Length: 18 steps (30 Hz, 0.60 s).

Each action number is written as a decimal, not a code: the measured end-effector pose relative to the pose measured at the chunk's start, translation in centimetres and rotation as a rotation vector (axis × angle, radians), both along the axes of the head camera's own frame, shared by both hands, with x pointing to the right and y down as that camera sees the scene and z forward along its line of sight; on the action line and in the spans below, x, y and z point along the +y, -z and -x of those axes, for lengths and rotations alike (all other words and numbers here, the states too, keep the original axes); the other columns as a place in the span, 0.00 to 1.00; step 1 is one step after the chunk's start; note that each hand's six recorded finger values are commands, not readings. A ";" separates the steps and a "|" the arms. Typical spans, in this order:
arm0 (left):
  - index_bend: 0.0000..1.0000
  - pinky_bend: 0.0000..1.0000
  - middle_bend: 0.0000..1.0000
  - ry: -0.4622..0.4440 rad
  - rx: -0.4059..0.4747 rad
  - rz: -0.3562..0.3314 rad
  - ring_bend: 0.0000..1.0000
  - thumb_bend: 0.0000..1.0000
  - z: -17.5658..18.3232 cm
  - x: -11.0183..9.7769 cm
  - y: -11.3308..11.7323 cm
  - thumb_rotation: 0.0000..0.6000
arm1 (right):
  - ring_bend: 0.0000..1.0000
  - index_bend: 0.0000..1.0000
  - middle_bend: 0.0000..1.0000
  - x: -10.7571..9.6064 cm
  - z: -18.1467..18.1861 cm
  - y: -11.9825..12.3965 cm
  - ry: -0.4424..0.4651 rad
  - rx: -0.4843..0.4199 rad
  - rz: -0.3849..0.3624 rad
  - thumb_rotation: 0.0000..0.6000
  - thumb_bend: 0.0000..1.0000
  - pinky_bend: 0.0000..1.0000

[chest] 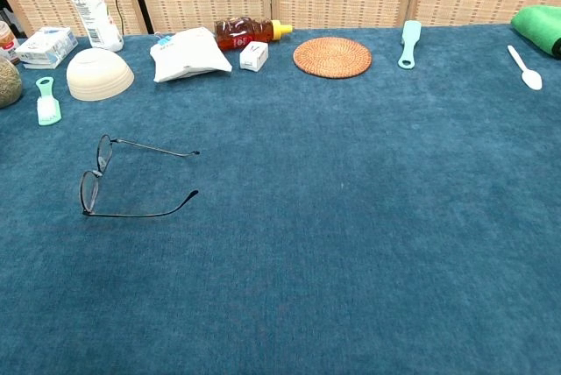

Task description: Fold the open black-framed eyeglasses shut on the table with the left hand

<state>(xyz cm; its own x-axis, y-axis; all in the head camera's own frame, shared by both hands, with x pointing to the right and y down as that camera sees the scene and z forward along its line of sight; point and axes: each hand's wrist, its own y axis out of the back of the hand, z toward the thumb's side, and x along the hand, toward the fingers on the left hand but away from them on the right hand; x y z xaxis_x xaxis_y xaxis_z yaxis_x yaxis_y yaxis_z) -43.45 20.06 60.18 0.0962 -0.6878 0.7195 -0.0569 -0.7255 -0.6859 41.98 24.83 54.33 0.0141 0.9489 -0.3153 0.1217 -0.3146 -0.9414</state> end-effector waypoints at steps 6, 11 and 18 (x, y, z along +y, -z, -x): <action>0.11 0.04 0.03 -0.028 0.032 0.049 0.06 0.03 -1.7 -1.5 -1.6 0.71 | 0.26 0.33 0.22 0.2 -0.2 0.0 -0.006 0.004 0.004 1.00 0.27 0.33; 0.09 0.04 0.03 -0.019 0.083 0.138 0.05 0.02 -3.3 -2.0 -2.9 0.69 | 0.26 0.33 0.22 0.3 -0.2 0.1 -0.009 0.007 0.004 1.00 0.27 0.33; 0.09 0.04 0.03 -0.076 0.106 0.220 0.05 0.00 -5.6 -3.4 -4.4 0.67 | 0.26 0.33 0.22 0.4 -0.4 0.2 -0.014 0.012 0.005 1.00 0.27 0.34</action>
<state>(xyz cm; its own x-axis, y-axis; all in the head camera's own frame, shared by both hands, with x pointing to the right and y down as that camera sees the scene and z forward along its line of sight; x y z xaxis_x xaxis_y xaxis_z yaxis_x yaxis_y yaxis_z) -37.80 16.65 64.61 0.2242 -0.5040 0.8341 -0.0595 -0.8614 -0.5045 42.34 25.21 54.11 -0.0031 0.9475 -0.3197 0.1152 -0.3172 -0.9413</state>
